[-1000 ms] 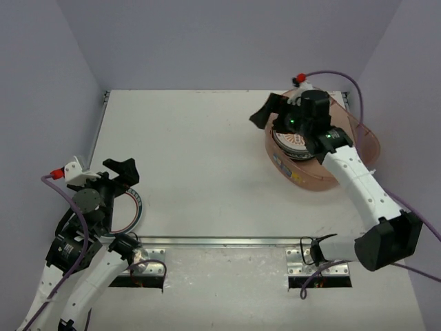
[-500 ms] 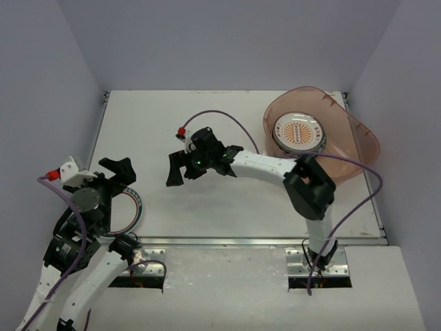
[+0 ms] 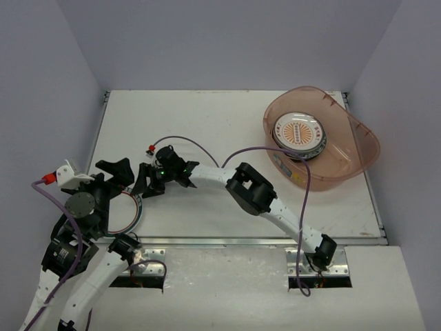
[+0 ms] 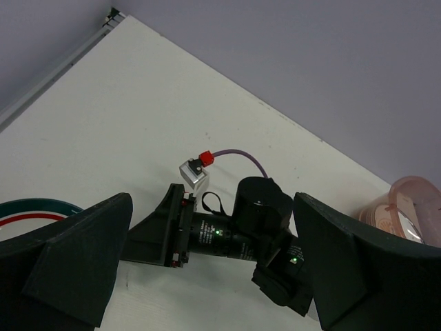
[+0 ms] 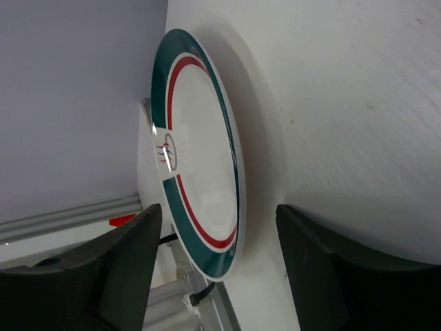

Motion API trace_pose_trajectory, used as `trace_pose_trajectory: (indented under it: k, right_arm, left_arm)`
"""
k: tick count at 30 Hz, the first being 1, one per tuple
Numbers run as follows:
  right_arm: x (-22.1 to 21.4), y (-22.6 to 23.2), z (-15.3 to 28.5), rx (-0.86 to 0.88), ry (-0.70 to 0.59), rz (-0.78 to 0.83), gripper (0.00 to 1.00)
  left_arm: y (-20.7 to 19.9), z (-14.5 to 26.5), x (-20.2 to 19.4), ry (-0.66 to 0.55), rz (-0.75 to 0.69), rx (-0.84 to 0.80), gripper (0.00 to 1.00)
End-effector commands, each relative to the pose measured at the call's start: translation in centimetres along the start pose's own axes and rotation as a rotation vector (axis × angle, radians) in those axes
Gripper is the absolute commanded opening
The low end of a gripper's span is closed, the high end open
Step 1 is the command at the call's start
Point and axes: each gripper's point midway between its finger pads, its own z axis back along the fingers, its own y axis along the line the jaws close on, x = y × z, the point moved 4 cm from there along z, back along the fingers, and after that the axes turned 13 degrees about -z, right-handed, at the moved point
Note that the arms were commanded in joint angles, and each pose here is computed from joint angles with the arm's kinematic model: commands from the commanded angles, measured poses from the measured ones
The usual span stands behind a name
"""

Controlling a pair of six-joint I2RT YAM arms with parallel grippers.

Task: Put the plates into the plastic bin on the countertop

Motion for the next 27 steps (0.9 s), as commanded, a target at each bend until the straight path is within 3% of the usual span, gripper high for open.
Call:
trace_pose_trajectory:
  k: [1,3,7,8,9,12,18,21,22,25,27]
  right_arm:
    - [-1.9,-5.3,-2.3,-0.170,0.024,-0.151,0.64]
    - [-2.7,-6.4,-2.7,-0.203,0.046,-0.172,0.58]
    - [-4.3,-7.2,-2.6,-0.221,0.080,-0.173,0.33]
    - [-4.7,-7.3,-2.3,-0.223,0.090,-0.176,0.14]
    - [-4.8,-7.2,-2.2,-0.216,0.095,-0.174,0.00]
    - [-4.8,-5.2,-0.9,-0.157,0.102,-0.144,0.00]
    - [-1.5,5.1,6.0,-0.017,0.011,0.032,0.00]
    - [1.1,10.6,11.7,0.016,-0.098,0.133,0.00]
    - [3.9,11.8,15.8,0.011,-0.180,0.145,0.00]
    - [7.9,12.6,23.1,-0.032,-0.339,0.157,0.00]
    - [9.7,12.7,30.9,-0.013,-0.445,0.103,0.00]
  left_arm:
    - [-0.3,-0.2,0.4,-0.020,0.003,-0.010,1.00]
    - [-0.3,-0.2,0.4,-0.020,0.004,-0.012,1.00]
    - [-0.3,-0.1,0.5,-0.023,0.006,-0.015,1.00]
    - [-0.3,-0.1,0.5,-0.024,0.007,-0.019,1.00]
    - [-0.4,-0.1,0.5,-0.025,0.008,-0.021,1.00]
    - [-0.4,-0.2,0.4,-0.021,0.004,-0.025,1.00]
    - [-0.7,-0.2,0.3,-0.016,-0.005,-0.038,1.00]
    - [-0.7,-0.2,0.3,-0.014,-0.005,-0.038,1.00]
    - [-0.6,-0.1,0.4,-0.020,0.001,-0.034,1.00]
    - [-0.4,0.0,0.5,-0.028,0.010,-0.032,1.00]
    - [-0.4,0.1,0.5,-0.033,0.015,-0.036,1.00]
